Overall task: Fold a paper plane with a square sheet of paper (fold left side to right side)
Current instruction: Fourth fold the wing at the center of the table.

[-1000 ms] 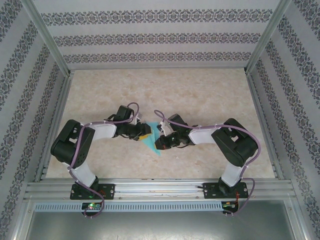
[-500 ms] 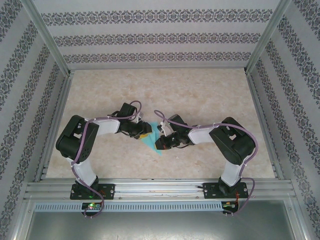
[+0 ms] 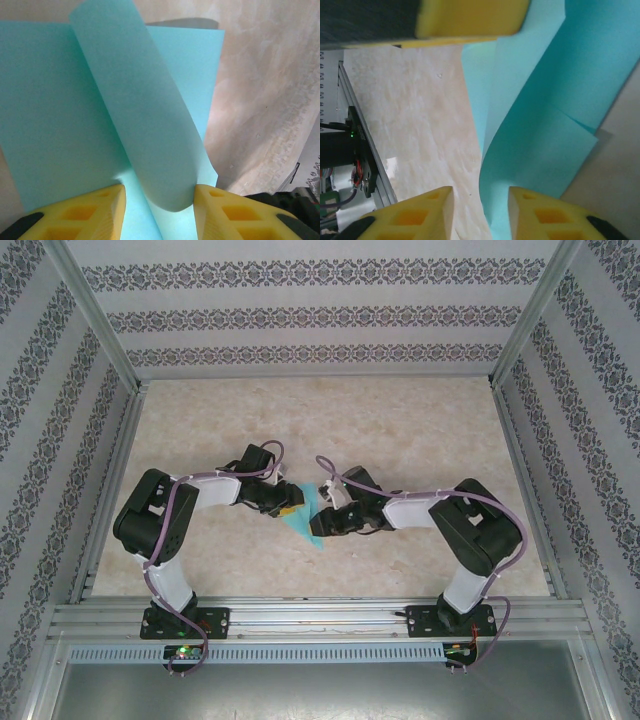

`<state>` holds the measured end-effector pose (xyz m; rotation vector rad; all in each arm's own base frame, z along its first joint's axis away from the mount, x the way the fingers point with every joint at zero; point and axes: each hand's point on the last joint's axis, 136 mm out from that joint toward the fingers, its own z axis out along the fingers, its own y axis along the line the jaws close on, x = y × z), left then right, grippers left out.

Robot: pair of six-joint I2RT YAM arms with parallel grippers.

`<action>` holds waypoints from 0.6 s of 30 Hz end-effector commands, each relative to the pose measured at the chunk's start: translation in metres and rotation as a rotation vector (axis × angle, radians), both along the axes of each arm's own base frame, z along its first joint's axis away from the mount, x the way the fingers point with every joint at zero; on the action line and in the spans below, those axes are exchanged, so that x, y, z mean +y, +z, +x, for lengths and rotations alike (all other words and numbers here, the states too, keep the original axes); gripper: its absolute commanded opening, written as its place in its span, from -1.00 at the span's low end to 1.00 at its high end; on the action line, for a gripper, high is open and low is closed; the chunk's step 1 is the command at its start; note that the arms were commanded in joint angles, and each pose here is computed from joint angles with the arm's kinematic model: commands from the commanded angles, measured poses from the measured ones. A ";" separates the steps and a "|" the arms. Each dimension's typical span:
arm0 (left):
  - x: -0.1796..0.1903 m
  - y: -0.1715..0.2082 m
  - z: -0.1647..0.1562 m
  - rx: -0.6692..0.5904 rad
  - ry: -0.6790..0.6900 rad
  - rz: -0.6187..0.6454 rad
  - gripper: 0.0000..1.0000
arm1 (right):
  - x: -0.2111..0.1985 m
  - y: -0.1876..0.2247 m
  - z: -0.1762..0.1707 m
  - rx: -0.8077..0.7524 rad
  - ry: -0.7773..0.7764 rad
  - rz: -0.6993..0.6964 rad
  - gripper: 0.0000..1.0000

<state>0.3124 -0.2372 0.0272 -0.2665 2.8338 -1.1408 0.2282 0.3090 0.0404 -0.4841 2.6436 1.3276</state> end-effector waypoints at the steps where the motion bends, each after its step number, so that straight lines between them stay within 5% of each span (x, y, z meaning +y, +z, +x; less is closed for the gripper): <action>1: 0.011 -0.025 -0.011 0.051 0.003 0.101 -0.17 | -0.007 0.008 0.007 -0.017 -0.031 0.009 -0.19; 18: 0.009 -0.022 -0.010 0.044 0.005 0.084 -0.18 | 0.017 -0.008 0.016 0.012 -0.036 -0.022 -0.24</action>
